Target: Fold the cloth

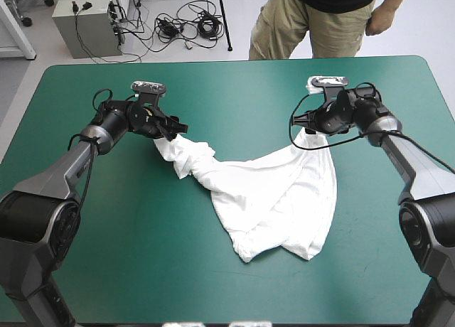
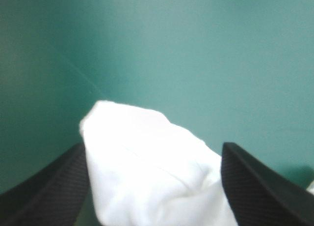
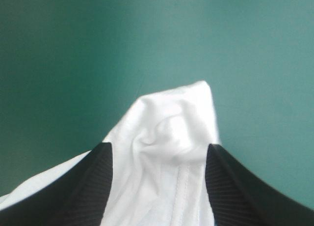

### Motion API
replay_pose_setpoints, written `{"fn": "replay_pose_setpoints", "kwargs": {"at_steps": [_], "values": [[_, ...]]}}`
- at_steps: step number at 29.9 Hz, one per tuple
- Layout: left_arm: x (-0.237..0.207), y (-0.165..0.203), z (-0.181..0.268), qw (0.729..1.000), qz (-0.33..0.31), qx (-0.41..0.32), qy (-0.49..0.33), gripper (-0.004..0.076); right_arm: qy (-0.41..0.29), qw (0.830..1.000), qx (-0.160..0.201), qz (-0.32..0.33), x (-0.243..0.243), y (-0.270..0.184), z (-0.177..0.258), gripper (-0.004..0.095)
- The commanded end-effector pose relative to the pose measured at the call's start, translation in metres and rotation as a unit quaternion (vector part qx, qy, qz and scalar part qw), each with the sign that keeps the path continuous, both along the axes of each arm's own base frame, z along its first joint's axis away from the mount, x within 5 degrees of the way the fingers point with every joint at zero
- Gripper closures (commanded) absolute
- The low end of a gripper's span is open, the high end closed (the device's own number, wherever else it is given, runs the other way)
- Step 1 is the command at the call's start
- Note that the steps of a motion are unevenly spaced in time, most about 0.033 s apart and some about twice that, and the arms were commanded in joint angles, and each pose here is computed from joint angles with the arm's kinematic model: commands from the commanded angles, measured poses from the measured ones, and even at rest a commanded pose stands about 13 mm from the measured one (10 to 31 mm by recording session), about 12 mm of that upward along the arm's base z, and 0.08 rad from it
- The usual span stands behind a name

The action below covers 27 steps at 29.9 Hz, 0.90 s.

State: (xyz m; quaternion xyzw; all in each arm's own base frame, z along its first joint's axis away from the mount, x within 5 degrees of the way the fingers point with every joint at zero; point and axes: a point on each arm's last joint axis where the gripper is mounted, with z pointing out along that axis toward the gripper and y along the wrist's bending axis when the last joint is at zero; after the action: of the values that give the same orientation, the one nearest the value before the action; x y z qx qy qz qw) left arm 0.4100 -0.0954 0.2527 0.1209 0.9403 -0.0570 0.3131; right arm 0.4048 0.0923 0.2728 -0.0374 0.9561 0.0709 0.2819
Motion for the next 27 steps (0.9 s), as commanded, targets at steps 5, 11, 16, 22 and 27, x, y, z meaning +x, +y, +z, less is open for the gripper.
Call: {"fn": "replay_pose_setpoints", "kwargs": {"at_steps": [5, 11, 16, 22, 27], "values": [[-0.023, 0.008, 0.106, 0.997, -0.014, 0.014, -0.075, 0.0106, -0.093, 0.996, 0.013, 0.008, -0.012, -0.005, 0.098, 0.0354], [-0.07, 0.019, 0.167, 0.992, -0.019, 0.015, -0.128, 0.0106, -0.076, 0.997, 0.007, 0.013, -0.054, -0.014, 0.138, 0.0366], [-0.105, 0.028, 0.193, 0.988, -0.017, 0.02, -0.154, 0.0106, -0.052, 0.998, 0.009, 0.019, -0.094, -0.02, 0.152, 0.0401], [-0.108, 0.032, 0.193, 0.99, 0.014, 0.021, -0.141, 0.0115, -0.027, 0.999, 0.002, 0.023, -0.126, -0.027, 0.146, 0.0416], [-0.08, 0.03, 0.157, 0.996, 0.018, 0.056, -0.073, 0.0153, -0.01, 1.0, -0.004, 0.025, -0.141, -0.03, 0.135, 0.0422]]}}
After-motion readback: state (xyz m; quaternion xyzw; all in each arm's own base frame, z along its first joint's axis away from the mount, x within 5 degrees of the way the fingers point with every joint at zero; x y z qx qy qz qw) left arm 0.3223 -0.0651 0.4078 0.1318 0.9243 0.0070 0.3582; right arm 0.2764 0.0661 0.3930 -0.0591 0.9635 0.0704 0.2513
